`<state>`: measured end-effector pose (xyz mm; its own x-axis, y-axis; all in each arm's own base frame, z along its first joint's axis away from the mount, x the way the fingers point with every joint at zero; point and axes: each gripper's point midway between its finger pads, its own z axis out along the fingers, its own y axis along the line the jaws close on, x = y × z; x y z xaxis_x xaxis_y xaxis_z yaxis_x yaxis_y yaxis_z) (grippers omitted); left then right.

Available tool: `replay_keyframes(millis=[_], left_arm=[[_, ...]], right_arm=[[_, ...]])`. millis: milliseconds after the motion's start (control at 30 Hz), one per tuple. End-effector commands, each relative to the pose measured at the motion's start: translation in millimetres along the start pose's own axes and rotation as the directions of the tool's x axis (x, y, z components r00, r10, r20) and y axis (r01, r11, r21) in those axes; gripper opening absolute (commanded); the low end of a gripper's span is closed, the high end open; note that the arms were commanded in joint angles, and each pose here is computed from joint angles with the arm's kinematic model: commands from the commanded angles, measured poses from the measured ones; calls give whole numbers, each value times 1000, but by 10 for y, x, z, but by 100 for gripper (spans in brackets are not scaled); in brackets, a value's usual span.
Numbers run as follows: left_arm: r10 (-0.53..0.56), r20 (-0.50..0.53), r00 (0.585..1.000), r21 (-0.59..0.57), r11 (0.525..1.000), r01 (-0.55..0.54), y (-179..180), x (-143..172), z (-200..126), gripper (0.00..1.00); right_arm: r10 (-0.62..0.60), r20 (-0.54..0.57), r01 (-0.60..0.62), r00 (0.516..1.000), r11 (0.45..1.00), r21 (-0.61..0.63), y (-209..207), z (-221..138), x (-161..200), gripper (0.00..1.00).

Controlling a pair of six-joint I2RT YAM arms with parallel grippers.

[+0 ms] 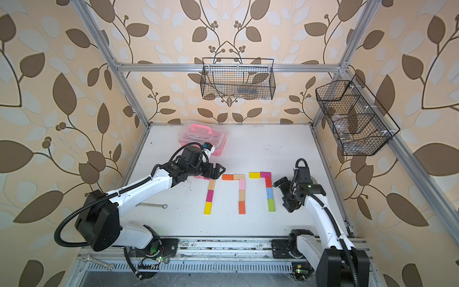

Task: Assemble the number 7 with building blocks
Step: Reset both arms

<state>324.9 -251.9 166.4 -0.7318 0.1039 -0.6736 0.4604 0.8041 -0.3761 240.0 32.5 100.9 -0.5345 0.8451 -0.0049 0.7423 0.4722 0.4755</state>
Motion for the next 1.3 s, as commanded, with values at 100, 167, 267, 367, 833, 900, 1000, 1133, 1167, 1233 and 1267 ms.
replay_keyframes(millis=[100, 167, 267, 367, 833, 900, 1000, 1133, 1167, 1233, 1267], left_arm=[[7, 150, 989, -78, 997, 5, 102, -601, -416, 99], [-7, 181, 983, -86, 996, 23, 145, -715, -506, 99], [-38, 217, 975, -128, 989, 67, 233, -812, -593, 99], [-52, 235, 971, -158, 983, 91, 271, -858, -651, 99], [-59, 396, 916, -622, 716, 315, 1253, -907, -1208, 99], [-62, 420, 905, -675, 645, 358, 1469, -858, -1316, 99], [-110, 458, 882, -713, 547, 438, 1763, -757, -1459, 99], [-116, 491, 864, -751, 446, 487, 2047, -640, -1617, 99], [-109, 494, 862, -765, 416, 492, 2103, -612, -1657, 99], [-88, 498, 863, -796, 350, 495, 2209, -564, -1741, 99], [-88, 492, 866, -802, 341, 491, 2249, -552, -1746, 99]], right_arm=[[-350, 285, 364, 892, 931, 3, 921, -647, -752, 100], [-413, 382, 448, 827, 894, -2, 1213, -866, -933, 100], [-481, 565, 612, 671, 789, -54, 1698, -1195, -1064, 100], [-522, 724, 781, 451, 623, -37, 2023, -1478, -982, 100], [-478, 846, 853, 234, 518, 57, 1832, -1097, -1063, 100], [-480, 840, 834, 254, 549, 61, 1753, -1006, -1134, 100], [-487, 828, 805, 279, 588, 74, 1618, -882, -1224, 100], [-569, 779, 821, 262, 556, 129, 1408, -650, -1215, 100], [-584, 767, 821, 265, 554, 138, 1356, -592, -1215, 100], [-602, 745, 815, 288, 563, 140, 1242, -453, -1223, 100], [-611, 734, 816, 296, 561, 137, 1207, -382, -1217, 100]])
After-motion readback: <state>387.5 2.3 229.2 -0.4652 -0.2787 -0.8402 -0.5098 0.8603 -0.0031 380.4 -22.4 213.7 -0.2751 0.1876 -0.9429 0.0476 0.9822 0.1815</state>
